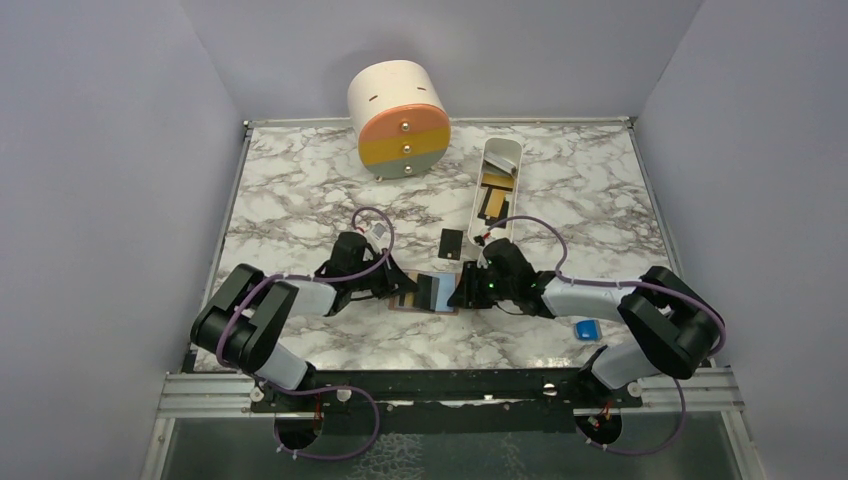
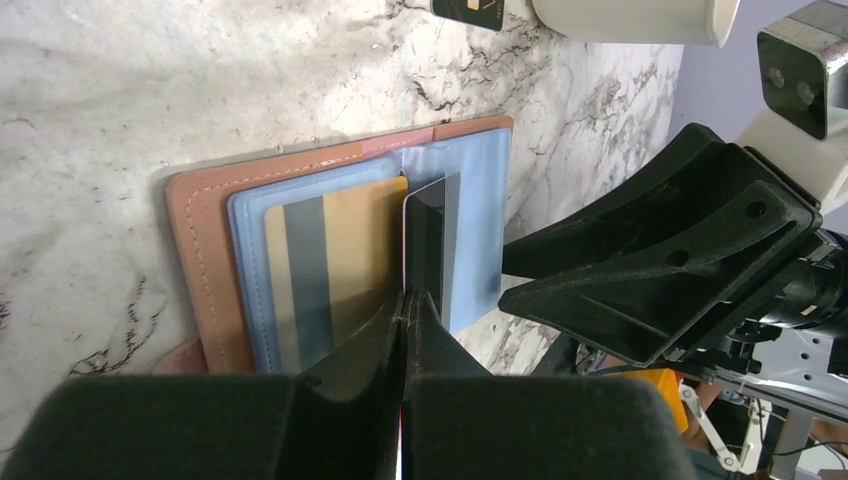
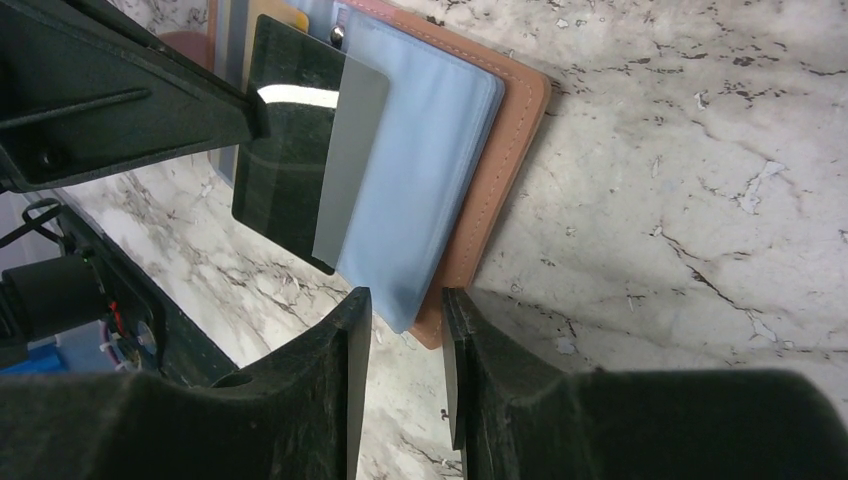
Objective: Put the credit cards into the card holder
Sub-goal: Insert the credit card into the card holder.
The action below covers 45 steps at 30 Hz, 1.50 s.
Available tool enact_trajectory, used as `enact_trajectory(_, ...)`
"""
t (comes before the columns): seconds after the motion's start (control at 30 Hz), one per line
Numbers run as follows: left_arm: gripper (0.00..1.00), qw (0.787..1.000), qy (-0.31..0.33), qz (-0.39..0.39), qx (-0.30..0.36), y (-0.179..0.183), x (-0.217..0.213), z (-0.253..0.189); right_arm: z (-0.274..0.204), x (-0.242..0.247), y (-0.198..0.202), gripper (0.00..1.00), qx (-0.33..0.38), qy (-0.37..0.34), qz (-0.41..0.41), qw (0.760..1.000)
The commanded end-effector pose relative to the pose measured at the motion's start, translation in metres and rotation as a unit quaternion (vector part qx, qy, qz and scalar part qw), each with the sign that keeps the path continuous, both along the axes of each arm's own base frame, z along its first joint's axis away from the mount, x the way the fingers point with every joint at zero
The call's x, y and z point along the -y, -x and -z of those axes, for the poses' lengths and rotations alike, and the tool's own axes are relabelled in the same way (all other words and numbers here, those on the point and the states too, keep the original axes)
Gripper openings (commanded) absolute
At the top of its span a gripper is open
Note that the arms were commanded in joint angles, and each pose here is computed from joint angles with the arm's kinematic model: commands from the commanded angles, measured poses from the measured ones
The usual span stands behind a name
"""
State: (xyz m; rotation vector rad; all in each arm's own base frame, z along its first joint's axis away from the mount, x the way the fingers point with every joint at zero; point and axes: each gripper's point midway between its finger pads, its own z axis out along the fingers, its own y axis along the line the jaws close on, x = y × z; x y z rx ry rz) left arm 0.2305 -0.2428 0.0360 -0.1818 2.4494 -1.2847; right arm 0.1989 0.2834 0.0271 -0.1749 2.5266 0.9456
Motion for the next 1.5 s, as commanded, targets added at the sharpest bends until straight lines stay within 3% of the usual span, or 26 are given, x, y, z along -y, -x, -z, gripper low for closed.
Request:
enact_trajectory(0.0,0.0,1.0,-0.003,-0.013,0.025,-0.013,0.006,-0.005,-0.002,-0.008,-0.006,0.32,0.012,-0.001,-0.001,1.0)
enact_trajectory(0.73,0.0,0.995,-0.002,-0.092,0.035,-0.014,-0.007,-0.004,-0.004,-0.006,-0.005,0.28,0.014,-0.001,0.004,1.0)
enact_trajectory(1.47,0.0,0.998,0.009,-0.059,0.035,-0.001,0.025,0.0,-0.006,-0.006,-0.011,0.28,0.026,0.003,0.01,1.0)
